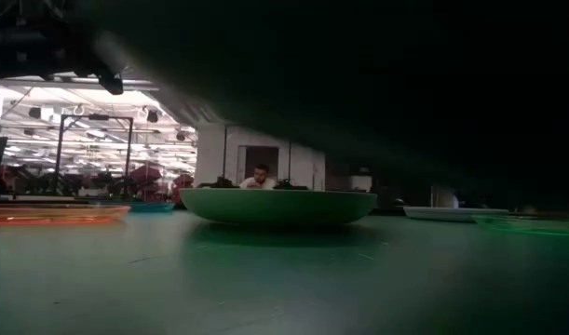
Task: Stack plastic plates
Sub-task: Stack the large dark green plate on top of the large light green plate
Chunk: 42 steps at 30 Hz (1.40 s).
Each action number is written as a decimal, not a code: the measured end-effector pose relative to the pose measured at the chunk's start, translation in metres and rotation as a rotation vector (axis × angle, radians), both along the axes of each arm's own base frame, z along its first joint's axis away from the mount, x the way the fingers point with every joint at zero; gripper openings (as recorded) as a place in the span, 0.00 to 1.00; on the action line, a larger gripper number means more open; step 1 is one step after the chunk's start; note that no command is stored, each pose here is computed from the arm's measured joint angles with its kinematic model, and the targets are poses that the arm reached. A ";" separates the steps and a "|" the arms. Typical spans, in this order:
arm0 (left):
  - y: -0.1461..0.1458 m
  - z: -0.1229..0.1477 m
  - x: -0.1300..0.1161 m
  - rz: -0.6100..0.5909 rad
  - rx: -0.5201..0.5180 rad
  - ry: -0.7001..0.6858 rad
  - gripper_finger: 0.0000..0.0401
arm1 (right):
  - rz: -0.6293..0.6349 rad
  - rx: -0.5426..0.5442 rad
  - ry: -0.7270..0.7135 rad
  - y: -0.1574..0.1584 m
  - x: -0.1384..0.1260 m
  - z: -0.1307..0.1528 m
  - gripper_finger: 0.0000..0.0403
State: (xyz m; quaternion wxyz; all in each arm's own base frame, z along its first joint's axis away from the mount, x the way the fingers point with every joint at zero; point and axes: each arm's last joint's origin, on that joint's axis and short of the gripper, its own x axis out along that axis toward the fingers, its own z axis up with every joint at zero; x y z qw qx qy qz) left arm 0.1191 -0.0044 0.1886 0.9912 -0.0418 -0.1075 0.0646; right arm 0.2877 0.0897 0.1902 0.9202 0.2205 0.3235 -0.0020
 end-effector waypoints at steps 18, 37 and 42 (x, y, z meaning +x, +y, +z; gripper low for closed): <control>0.000 0.000 0.000 0.000 0.000 0.001 0.09 | -0.333 -0.173 -0.152 -0.150 0.007 0.025 0.01; 0.001 0.000 0.000 0.017 -0.005 0.001 0.09 | -0.333 -0.085 -0.045 -0.179 0.018 -0.017 0.02; 0.001 0.000 0.000 0.018 -0.004 0.002 0.09 | -0.352 -0.097 -0.039 -0.179 0.017 -0.018 0.02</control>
